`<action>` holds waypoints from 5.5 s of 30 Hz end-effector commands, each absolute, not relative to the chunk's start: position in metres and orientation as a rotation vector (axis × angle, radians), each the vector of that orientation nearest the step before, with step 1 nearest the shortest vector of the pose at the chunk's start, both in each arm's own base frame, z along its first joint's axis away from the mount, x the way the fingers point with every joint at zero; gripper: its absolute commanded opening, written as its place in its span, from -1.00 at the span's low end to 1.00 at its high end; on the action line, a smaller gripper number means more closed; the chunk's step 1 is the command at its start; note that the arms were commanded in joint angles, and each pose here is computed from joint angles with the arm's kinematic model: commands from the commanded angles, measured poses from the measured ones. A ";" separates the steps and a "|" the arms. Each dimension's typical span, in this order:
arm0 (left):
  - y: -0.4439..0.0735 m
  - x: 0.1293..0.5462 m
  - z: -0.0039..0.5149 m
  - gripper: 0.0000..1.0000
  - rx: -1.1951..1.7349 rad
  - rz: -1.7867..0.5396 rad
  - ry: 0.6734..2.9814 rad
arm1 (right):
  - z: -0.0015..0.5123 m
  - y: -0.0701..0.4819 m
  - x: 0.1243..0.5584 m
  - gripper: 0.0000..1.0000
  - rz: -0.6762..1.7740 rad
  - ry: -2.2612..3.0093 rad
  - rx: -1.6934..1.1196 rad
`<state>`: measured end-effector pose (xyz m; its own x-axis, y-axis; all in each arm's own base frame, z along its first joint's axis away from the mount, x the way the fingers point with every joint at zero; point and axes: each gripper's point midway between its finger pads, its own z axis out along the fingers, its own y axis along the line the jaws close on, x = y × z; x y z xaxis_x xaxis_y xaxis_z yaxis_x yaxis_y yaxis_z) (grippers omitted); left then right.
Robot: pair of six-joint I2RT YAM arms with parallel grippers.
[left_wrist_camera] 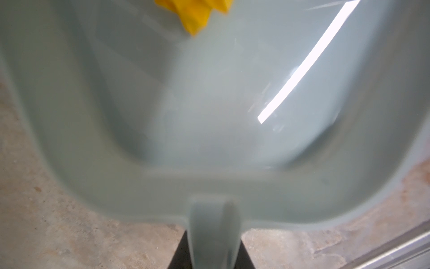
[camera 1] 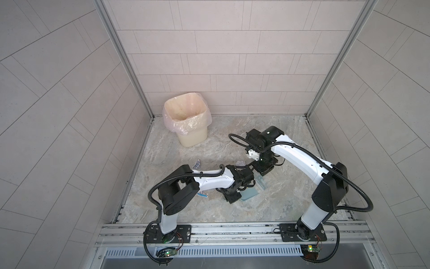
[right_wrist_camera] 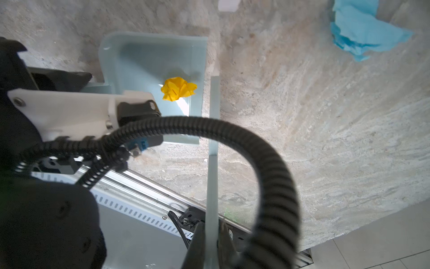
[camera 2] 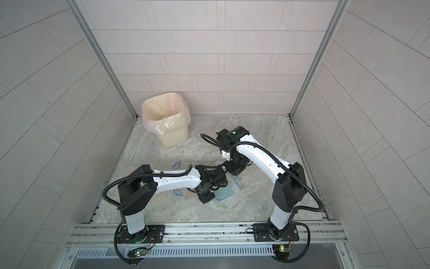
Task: Sweep away the paper scraps from the table
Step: 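Sweep the remaining yellow scrap into the dustpan with the right gripper's brush, then carry the dustpan to the bin with left gripper while right brush moves off, then tip the dustpan over the bin with the left gripper to empty it, then lower the dustpan with left gripper while right brush nears blue scraps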
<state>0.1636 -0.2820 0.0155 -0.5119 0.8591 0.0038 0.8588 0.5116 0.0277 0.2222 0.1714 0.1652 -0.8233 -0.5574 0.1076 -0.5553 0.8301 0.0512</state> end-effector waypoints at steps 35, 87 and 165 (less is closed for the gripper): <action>-0.256 0.192 0.101 -1.00 1.224 0.030 2.633 | 0.182 0.109 0.196 -1.00 -0.369 -3.096 0.385; 0.053 0.397 0.336 -1.00 0.186 0.797 2.571 | 0.182 0.101 0.198 -1.00 -0.502 -3.071 0.323; -0.111 0.351 0.287 -1.00 0.603 0.762 2.302 | 0.230 0.064 0.310 -1.00 0.390 -3.380 0.795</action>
